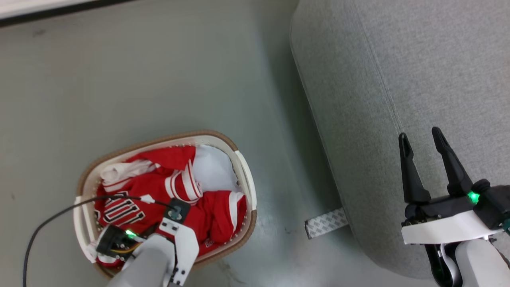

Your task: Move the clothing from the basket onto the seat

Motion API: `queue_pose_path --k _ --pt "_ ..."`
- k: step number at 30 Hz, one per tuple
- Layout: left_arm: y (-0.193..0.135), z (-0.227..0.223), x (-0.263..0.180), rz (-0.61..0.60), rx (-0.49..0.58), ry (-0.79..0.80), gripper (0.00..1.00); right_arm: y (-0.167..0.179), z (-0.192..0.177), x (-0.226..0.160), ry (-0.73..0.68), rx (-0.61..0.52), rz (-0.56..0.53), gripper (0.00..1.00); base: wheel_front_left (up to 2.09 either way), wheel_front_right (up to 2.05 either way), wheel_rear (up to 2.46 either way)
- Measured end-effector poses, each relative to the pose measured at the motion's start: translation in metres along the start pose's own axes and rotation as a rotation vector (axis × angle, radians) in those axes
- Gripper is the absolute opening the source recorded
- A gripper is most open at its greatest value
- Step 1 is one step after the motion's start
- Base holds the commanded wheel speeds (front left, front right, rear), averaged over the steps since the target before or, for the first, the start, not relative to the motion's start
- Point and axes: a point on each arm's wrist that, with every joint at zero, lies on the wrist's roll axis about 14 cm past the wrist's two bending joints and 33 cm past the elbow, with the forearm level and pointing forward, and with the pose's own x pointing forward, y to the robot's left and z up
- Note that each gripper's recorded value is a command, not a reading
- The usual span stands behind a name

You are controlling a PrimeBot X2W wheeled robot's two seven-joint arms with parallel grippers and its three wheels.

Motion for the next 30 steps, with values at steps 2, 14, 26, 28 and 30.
queue_pose_path --k 2,14,26,28,30 --pt "0.001 -0.004 0.007 0.000 0.002 0.022 1.00 -0.001 -0.002 0.004 0.004 -0.003 0.000 1.00 0.00 0.00 0.00" --pt "-0.004 -0.017 0.028 -0.033 -0.047 0.080 0.00 -0.010 -0.019 0.010 0.045 -0.013 -0.025 1.00 0.00 0.00 0.00" --pt "0.012 0.048 -0.028 0.025 -0.192 -0.246 0.00 0.007 0.007 -0.008 -0.014 0.006 0.023 1.00 0.00 0.00 0.00" --pt "0.014 0.059 -0.044 0.024 -0.193 -0.306 0.00 0.012 0.010 -0.016 -0.021 0.013 0.033 1.00 0.00 0.00 0.00" --pt "0.011 0.069 -0.062 0.018 -0.196 -0.361 0.00 0.015 0.012 -0.027 -0.023 0.019 0.042 1.00 0.00 0.00 0.00"
